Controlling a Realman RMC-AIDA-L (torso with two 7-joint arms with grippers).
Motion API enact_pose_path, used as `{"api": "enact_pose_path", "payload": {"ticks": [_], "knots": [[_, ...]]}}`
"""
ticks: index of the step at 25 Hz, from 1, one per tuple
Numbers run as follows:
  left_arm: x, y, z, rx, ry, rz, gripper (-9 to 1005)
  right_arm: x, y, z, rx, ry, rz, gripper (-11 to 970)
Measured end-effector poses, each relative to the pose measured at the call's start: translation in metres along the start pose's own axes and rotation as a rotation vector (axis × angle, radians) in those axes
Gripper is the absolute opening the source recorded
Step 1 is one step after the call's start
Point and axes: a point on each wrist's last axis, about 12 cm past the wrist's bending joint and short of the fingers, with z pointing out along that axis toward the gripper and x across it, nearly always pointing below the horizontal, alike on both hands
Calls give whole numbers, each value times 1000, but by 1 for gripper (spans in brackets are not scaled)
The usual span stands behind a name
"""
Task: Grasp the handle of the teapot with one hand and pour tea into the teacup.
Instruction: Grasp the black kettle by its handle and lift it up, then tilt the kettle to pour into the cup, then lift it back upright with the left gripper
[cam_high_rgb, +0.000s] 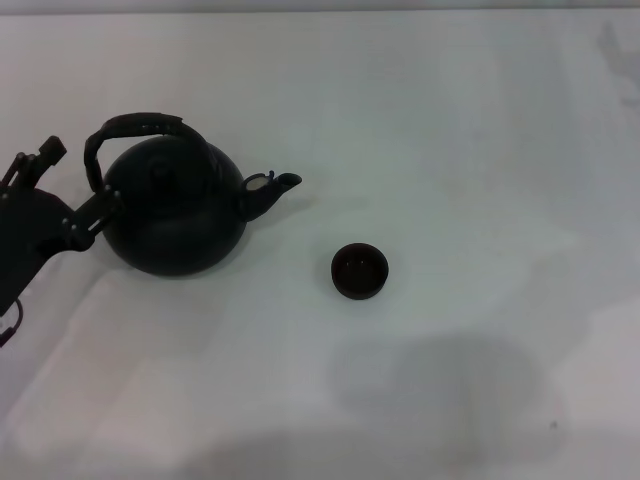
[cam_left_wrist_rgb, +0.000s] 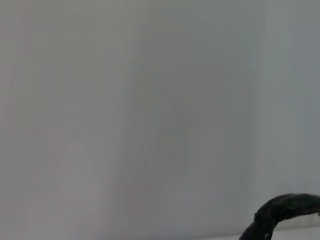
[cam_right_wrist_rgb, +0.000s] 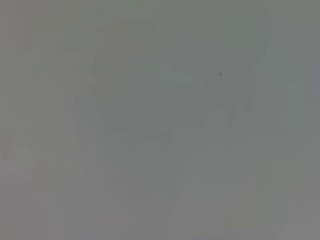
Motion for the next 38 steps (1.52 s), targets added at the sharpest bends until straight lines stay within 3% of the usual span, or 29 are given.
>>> {"api": "enact_pose_path", "payload": {"ticks": [10, 21, 25, 32, 38], "knots": [[2, -3, 4, 1, 8, 26, 883, -2, 0, 1, -2, -6, 1, 828], [1, -3, 9, 1, 7, 53, 480, -1, 0, 1, -1, -5, 1, 828], [0, -4, 12, -4, -8, 92, 247, 0, 0, 0, -1, -1, 3, 828], [-10, -7, 26, 18, -74, 168, 137, 1, 0, 0, -1, 2, 4, 828], [-29, -9, 49, 65, -169, 288, 137, 2, 1, -1, -1, 5, 6, 828]]}}
